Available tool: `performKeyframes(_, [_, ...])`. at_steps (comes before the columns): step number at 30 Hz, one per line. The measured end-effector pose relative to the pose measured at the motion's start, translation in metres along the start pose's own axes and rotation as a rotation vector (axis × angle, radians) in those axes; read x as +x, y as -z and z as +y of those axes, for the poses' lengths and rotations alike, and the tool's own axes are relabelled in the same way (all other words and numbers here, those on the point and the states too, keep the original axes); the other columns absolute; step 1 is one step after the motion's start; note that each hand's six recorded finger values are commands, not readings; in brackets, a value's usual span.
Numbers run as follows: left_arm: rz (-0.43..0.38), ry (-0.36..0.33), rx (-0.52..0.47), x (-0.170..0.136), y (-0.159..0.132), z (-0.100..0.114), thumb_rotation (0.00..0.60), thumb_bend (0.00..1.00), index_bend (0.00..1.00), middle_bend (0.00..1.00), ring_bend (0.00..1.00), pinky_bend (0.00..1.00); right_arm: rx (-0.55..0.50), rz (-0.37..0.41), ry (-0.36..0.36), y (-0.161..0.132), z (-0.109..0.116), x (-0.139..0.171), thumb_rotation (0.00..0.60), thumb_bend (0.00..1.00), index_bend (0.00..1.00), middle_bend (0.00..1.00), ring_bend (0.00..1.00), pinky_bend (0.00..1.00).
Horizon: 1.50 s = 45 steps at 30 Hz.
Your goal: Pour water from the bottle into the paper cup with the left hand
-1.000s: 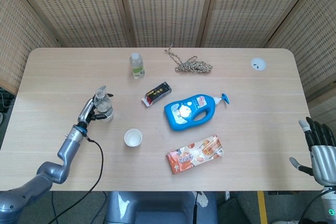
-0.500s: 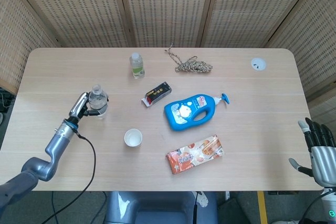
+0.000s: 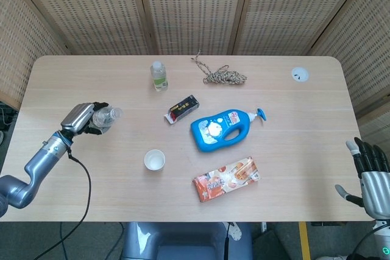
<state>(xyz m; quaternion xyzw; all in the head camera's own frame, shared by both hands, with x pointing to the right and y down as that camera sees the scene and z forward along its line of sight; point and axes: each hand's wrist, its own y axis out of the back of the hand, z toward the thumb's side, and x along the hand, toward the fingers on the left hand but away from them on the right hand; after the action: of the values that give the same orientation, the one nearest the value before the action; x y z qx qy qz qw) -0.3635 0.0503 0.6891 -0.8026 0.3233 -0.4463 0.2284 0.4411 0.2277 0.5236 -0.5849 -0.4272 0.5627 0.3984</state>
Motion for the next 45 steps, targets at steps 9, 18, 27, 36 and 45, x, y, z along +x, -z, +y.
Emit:
performKeyframes(9, [0.01,0.096,0.209,-0.009,-0.003,-0.025,0.6,0.57,0.66,0.53,0.35,0.38,0.003,-0.002,0.01,0.001,0.003,0.002,0.6,0.0,0.0,0.0,0.0,0.0])
performKeyframes(18, [0.01,0.157,0.321,-0.006,-0.004,-0.041,0.6,0.58,0.66,0.53,0.35,0.38,-0.003,-0.018,0.017,0.005,0.005,0.003,0.6,0.0,0.0,0.0,0.0,0.0])
performKeyframes(27, [-0.023,0.21,0.4,-0.002,-0.015,-0.061,0.6,0.57,0.67,0.53,0.35,0.38,-0.002,-0.023,0.022,0.007,0.006,0.004,0.6,0.0,0.0,0.0,0.0,0.0])
performKeyframes(36, [-0.025,0.236,0.444,0.004,-0.024,-0.073,0.6,0.57,0.67,0.53,0.35,0.38,-0.009,-0.021,0.02,0.008,0.006,0.004,0.6,0.0,0.0,0.0,0.0,0.0])
performKeyframes(45, [-0.026,0.26,0.497,0.006,-0.028,-0.081,0.6,0.57,0.67,0.53,0.35,0.37,-0.014,-0.027,0.022,0.009,0.008,0.005,0.6,0.0,0.0,0.0,0.0,0.0])
